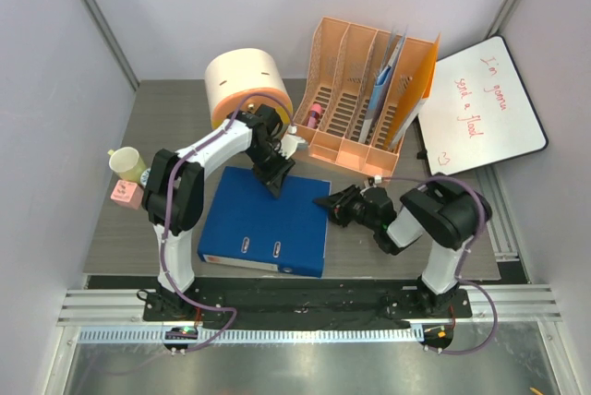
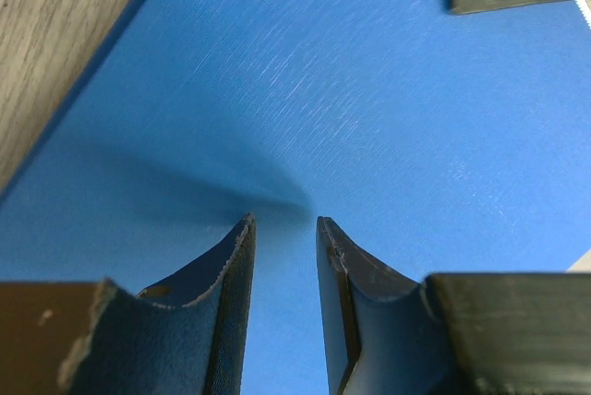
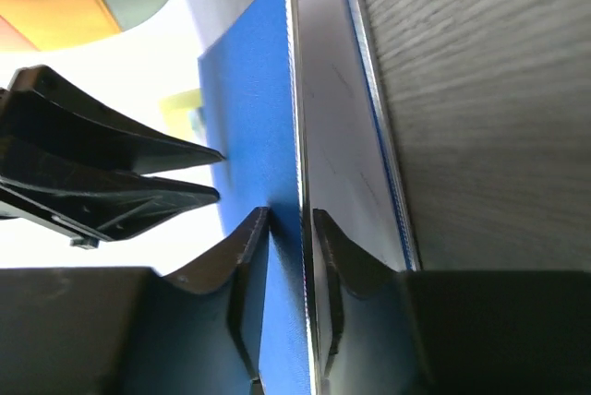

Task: Organize the desk
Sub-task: Pick up the folder from the center of the board.

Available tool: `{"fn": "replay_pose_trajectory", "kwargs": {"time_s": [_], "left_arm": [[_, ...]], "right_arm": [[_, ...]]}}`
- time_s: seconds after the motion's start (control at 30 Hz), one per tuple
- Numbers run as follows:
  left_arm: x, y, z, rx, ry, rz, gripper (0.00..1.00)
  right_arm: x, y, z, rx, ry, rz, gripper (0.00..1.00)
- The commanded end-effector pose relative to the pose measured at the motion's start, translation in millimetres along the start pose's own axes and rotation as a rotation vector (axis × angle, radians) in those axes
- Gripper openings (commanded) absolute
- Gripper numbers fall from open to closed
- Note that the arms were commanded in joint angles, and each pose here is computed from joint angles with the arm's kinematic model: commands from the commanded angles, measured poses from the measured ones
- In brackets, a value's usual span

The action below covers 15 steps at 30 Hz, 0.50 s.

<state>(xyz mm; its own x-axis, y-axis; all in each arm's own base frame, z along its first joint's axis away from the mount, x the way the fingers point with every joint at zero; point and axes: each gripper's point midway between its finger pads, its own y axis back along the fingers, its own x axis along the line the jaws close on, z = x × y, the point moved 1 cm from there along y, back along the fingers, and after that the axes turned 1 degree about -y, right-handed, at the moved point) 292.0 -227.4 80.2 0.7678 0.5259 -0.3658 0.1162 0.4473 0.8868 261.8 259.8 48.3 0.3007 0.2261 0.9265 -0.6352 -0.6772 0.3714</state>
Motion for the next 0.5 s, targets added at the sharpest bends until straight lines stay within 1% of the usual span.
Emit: {"fn": "replay_pose_trajectory", "kwargs": {"time_s": [0.0,0.03,0.07,0.13,0.17,0.23,0.33,0.4,0.47], "left_arm": [[-3,10,2,-0.015,-0.033,0.018,0.34],[-3,10,1,-0.011,-0.037,0.021,0.34],[-2,10,1,-0.011,-0.038,0.026,0.34],[-2,10,0,-0.007,-0.041,0.026,0.34],[-2,11,1,-0.009,-0.039,0.030,0.34],[-2,13,2,-0.015,-0.042,0.031,0.34],[-3,15,4,-0.020,-0.041,0.033,0.34],[-3,18,5,-0.022,-0.040,0.039,0.34],[-4,29,14,-0.049,-0.037,0.049,0.34]], "right_arm": [[42,-4,-12,0.069,-0.077,0.240,0.26],[42,-6,-14,0.083,-0.108,0.248,0.25],[50,-5,-16,0.094,-0.111,0.292,0.25],[48,-12,-22,0.123,-0.122,0.299,0.26],[51,-13,-26,0.142,-0.125,0.308,0.29],[50,-16,-31,0.159,-0.130,0.309,0.28],[51,-13,-31,0.154,-0.142,0.317,0.02],[52,-10,-30,0.149,-0.147,0.319,0.01],[66,-2,-27,0.131,-0.138,0.357,0.01]]}}
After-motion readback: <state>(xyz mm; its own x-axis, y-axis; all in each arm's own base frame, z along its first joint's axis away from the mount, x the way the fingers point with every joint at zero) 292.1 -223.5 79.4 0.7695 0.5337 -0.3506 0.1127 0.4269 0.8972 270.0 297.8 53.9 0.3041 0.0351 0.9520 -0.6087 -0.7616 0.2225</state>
